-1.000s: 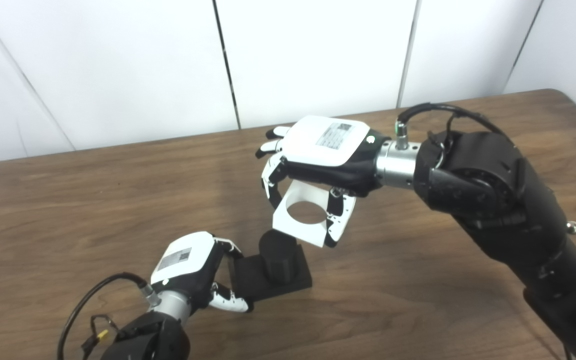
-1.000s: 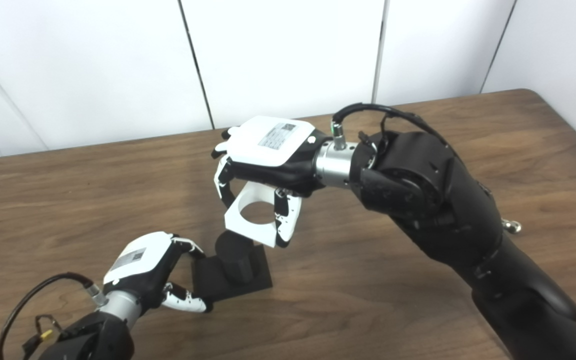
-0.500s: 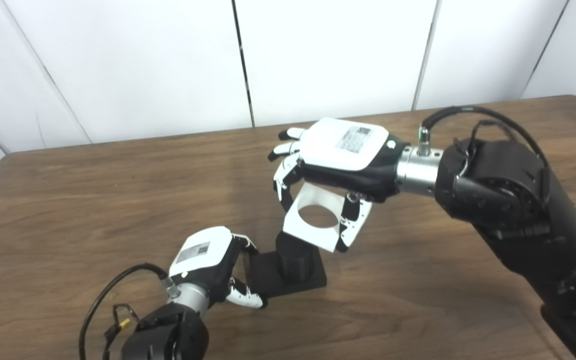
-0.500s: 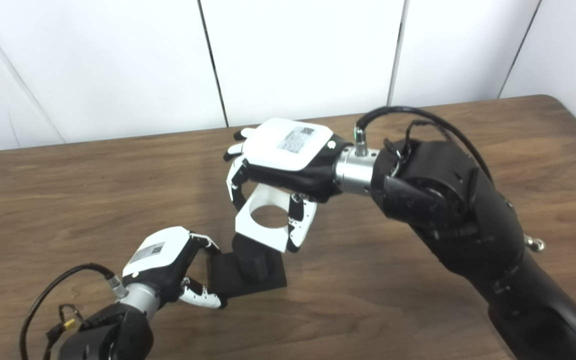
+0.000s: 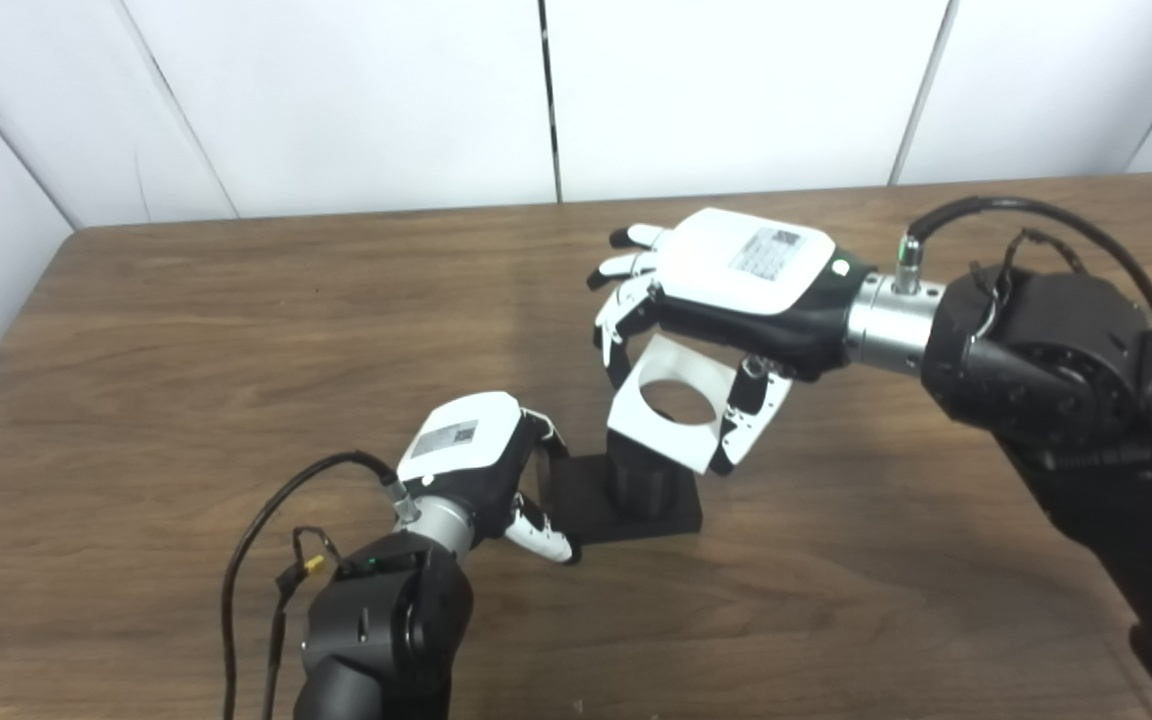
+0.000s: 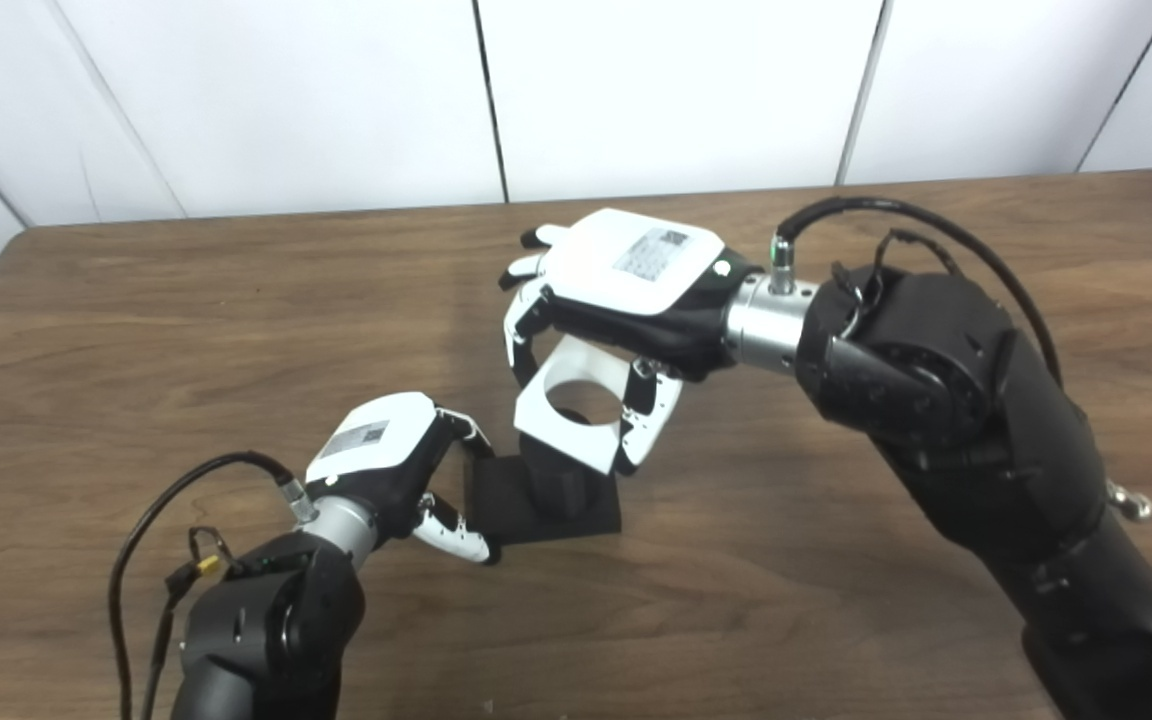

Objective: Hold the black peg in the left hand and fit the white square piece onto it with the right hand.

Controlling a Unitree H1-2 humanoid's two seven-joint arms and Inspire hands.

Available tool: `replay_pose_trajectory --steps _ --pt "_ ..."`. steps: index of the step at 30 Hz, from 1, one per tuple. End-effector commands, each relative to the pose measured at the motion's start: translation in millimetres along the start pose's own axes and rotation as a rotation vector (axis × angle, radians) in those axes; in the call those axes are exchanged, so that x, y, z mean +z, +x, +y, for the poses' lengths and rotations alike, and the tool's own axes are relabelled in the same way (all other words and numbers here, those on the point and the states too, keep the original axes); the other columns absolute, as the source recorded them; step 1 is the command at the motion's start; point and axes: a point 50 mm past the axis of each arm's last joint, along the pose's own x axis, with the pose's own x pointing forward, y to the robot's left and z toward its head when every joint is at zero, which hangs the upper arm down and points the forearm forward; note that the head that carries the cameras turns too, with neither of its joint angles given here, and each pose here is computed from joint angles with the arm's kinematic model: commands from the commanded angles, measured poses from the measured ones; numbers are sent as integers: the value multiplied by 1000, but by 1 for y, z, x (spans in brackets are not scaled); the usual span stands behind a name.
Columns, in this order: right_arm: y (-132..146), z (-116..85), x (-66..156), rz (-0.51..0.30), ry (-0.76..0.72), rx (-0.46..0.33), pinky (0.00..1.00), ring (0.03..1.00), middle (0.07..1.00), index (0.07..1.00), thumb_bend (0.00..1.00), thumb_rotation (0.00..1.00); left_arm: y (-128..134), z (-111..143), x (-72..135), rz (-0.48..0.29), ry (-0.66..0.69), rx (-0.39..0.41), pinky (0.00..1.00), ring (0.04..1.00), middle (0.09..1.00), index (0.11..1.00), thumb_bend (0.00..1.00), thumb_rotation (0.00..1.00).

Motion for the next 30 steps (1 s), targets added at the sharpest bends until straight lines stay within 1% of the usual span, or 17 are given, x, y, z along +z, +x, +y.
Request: replay_pose_trajectory --steps 1,10,15,22,27,30 --pt "-1 -13 -4 -1 -39 -67 1000 905 751 481 526 142 3 -8 9 -33 20 -59 1000 952 843 485 515 52" --pt "4 -9 -8 -7 -28 -63 1000 902 749 481 526 141 1 -3 15 -34 28 -58 1000 936 836 485 515 53" --pt "7 -1 -6 -21 -17 -48 1000 896 745 482 526 140 -1 -2 15 -35 17 -57 1000 937 835 485 515 53" --pt "10 9 -3 -17 -7 -29 1000 907 756 483 526 139 -1 -1 16 -34 16 -59 1000 935 833 485 514 53" --pt "12 11 5 -42 -10 -22 1000 915 761 482 526 139 0 0 17 -32 27 -67 1000 935 837 486 514 53" --pt "10 8 16 -71 -17 -16 1000 925 764 482 526 139 0 0 17 -32 23 -68 1000 940 840 486 514 53"
